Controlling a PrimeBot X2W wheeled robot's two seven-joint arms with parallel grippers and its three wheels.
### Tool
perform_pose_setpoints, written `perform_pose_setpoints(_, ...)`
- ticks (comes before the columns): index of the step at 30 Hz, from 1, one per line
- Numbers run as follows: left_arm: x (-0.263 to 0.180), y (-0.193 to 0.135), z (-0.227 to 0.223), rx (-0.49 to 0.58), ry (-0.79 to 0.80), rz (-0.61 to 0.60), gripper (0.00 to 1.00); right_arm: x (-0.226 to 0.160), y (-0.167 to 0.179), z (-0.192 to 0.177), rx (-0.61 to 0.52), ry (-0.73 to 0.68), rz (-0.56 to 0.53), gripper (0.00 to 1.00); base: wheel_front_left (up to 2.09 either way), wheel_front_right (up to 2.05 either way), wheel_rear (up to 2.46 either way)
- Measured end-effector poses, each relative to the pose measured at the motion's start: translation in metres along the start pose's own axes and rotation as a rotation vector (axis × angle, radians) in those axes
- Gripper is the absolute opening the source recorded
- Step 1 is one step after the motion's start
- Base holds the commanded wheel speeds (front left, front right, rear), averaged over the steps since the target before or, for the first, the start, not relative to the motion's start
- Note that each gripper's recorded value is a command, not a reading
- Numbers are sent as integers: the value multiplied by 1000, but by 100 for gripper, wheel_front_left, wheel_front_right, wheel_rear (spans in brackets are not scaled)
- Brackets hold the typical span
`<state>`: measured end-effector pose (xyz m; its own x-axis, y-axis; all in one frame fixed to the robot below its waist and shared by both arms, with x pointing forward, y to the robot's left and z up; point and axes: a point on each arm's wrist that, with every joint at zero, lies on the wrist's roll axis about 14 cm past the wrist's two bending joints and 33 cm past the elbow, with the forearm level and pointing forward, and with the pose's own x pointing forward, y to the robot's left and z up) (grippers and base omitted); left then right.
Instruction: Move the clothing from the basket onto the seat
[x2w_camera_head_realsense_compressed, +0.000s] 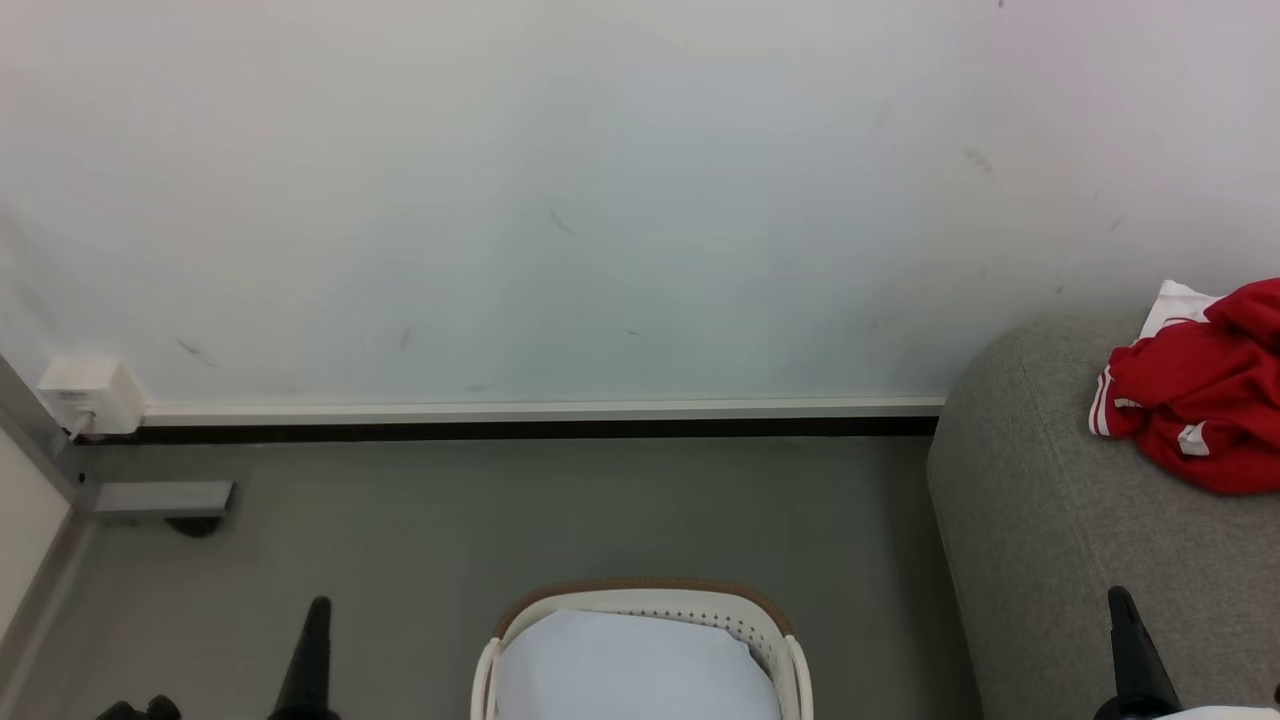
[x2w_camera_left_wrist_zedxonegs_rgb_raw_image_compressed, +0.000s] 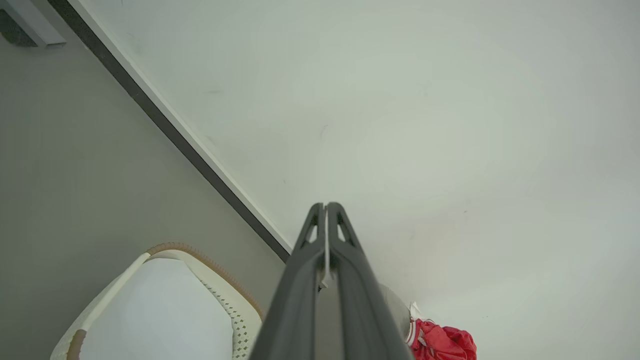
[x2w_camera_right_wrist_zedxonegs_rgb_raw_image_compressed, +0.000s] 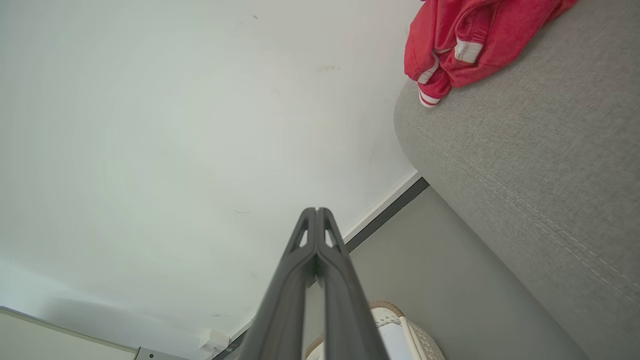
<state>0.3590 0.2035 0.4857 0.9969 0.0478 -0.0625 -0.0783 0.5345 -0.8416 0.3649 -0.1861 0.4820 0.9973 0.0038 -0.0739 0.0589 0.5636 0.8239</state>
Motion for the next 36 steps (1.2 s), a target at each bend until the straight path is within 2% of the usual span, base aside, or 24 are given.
perform_pose_setpoints(36, 16, -11, 3, -349, 18, -29, 0, 13, 7, 14, 367, -14, 25, 0, 0, 0, 0)
